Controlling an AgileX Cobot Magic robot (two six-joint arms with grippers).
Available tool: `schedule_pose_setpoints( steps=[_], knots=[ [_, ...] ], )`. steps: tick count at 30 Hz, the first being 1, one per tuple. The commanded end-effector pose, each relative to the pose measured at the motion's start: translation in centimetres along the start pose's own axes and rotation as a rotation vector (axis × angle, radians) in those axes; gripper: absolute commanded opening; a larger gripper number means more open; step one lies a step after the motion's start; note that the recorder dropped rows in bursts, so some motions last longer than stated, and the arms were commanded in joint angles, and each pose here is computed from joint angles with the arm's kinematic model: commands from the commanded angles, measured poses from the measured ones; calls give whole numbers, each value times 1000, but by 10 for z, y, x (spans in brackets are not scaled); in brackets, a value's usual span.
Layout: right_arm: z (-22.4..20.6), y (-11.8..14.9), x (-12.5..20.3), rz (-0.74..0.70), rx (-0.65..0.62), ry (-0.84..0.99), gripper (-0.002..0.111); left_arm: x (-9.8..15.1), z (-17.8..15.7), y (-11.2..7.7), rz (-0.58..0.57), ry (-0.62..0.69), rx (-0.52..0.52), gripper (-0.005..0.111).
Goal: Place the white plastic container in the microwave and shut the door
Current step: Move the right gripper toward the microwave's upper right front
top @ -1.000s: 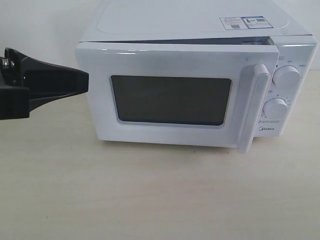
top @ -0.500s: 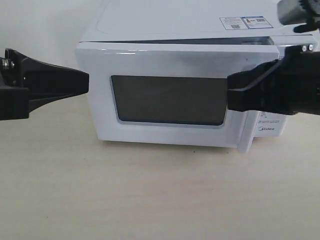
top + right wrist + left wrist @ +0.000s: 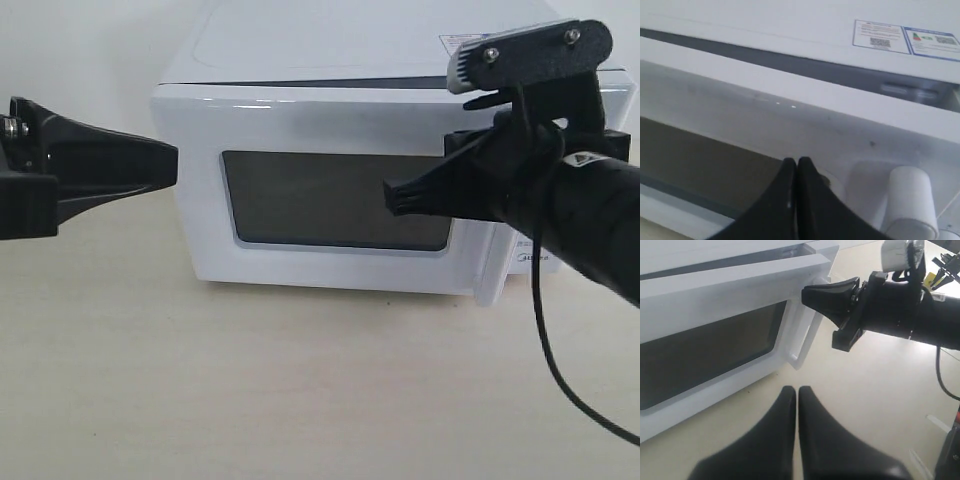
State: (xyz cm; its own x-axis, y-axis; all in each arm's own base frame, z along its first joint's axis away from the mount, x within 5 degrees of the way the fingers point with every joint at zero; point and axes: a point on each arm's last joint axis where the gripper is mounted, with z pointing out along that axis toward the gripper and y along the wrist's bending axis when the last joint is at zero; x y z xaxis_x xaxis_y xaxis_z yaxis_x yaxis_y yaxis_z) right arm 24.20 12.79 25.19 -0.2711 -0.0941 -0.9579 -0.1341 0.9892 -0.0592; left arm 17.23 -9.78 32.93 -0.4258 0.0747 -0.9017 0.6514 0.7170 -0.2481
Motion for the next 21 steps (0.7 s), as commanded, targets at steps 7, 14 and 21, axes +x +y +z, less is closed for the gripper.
schedule_pose_setpoints(
  steps=[7, 14, 21],
  knots=[
    [11, 1, -4, 48, 56, -154, 0, 0, -1, -3, -15, -7, 12, 4],
    [19, 2, 4, 67, 85, -147, 0, 0, -1, -1, -15, -16, -3, 4],
    [28, 0, 12, 66, 153, -185, 0, 8, 1, 1, -30, 6, -9, 4]
  ],
)
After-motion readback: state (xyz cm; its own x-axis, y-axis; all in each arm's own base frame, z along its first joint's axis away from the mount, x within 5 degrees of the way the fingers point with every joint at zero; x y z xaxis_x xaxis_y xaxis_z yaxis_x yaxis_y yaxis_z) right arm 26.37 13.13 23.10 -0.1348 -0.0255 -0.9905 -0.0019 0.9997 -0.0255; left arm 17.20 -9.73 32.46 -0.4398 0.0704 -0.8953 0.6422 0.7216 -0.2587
